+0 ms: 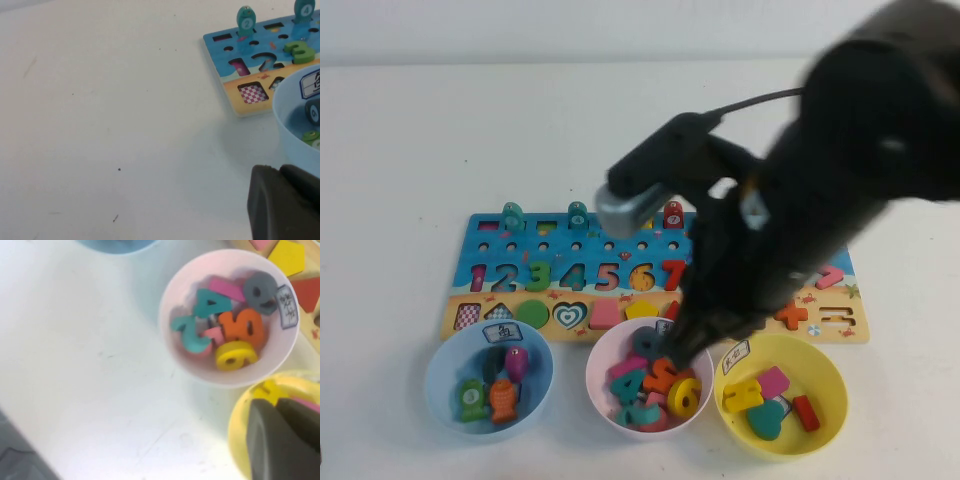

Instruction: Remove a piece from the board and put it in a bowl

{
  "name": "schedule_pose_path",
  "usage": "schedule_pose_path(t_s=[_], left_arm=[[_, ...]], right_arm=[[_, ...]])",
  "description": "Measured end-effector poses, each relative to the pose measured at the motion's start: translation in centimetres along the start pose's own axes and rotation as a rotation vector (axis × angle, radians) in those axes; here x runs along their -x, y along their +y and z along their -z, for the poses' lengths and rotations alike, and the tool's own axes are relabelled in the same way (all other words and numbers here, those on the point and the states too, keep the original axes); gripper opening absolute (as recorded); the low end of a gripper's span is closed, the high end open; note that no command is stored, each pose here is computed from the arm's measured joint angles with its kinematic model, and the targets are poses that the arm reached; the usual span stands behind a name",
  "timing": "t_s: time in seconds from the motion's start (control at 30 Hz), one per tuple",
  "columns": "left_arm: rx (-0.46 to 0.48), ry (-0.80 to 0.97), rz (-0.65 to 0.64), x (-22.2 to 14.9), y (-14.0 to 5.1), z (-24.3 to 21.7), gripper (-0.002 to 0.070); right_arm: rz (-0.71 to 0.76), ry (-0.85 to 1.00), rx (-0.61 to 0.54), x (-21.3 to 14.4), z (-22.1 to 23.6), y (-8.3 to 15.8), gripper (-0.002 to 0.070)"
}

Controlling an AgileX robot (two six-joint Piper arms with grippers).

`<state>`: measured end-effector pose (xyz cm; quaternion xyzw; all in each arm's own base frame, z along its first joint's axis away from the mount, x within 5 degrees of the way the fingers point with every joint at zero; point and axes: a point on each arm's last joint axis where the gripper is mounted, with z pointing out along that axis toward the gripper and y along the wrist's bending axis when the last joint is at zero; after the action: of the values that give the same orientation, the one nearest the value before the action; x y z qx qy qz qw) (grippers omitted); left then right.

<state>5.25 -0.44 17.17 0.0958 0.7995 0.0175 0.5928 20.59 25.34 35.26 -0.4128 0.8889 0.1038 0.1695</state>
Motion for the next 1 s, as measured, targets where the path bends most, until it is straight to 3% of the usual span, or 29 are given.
schedule_pose_path(t_s=[0.4, 0.57, 0.77, 1.0], left_arm=[[0.000, 0.000, 0.000, 0.0, 0.0, 0.0, -0.0003], [0.000, 0.000, 0.000, 0.0, 0.0, 0.0, -0.0003], [0.000, 0.000, 0.000, 0.0, 0.0, 0.0, -0.0003], [0.000, 0.000, 0.000, 0.0, 0.0, 0.0, -0.0003]], right_arm=[[0.009, -0.100, -0.015, -8.9, 6.3, 0.0, -0.0015], [0.045, -0.394, -0.107, -13.0, 8.7, -0.8, -0.0015], [-0.055, -0.730, -0.143, -19.2, 8.3, -1.7, -0.0016], [-0.246, -1.000, -0.390, -24.9, 4.5, -4.3, -0.0017]])
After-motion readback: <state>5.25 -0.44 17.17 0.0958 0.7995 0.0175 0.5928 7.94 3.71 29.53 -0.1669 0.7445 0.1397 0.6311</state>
